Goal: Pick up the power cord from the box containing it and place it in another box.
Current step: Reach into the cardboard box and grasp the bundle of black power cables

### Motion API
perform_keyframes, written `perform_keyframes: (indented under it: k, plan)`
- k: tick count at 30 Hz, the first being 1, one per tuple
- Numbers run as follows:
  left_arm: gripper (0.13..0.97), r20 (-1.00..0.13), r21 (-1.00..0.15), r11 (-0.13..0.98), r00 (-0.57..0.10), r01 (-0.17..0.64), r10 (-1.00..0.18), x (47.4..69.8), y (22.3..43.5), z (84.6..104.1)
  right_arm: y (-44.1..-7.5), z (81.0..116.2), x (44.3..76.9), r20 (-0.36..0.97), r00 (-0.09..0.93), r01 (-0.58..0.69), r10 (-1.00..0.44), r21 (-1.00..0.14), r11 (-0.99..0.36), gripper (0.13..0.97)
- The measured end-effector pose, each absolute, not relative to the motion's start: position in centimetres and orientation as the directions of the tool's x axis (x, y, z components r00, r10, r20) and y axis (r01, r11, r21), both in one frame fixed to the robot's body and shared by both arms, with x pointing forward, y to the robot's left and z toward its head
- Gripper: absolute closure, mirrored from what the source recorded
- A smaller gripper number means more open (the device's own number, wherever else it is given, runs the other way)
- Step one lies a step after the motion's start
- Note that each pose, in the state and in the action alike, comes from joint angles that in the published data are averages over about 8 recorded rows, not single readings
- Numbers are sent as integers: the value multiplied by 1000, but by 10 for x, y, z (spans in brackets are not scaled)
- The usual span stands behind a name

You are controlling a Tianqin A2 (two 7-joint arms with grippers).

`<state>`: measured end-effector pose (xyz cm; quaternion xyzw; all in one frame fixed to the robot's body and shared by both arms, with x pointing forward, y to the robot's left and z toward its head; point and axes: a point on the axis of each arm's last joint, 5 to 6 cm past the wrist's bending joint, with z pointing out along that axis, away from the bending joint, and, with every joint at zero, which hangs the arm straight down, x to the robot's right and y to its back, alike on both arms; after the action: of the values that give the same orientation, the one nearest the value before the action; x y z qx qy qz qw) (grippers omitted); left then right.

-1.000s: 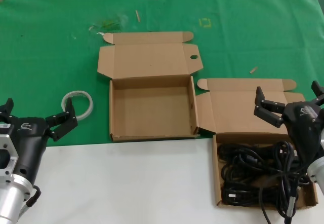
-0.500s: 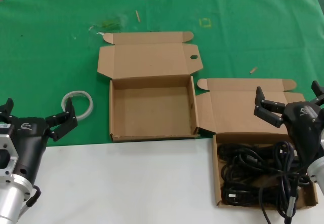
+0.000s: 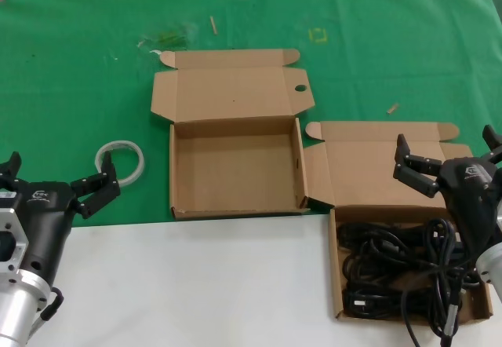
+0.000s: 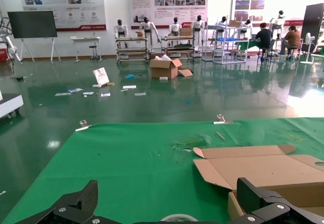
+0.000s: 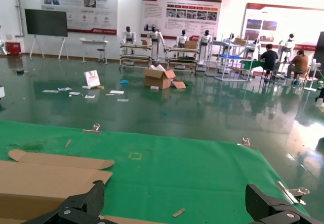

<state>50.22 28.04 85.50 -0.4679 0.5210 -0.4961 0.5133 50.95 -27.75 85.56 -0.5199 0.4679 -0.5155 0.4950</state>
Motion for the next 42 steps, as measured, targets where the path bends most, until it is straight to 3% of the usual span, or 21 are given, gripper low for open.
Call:
perform_keyframes:
  k: [42]
  plan:
    - [132,-71,-997,70,-35,22,-997,502,280,855,-278,856,510,73,31,24,-997,-997,-72,130]
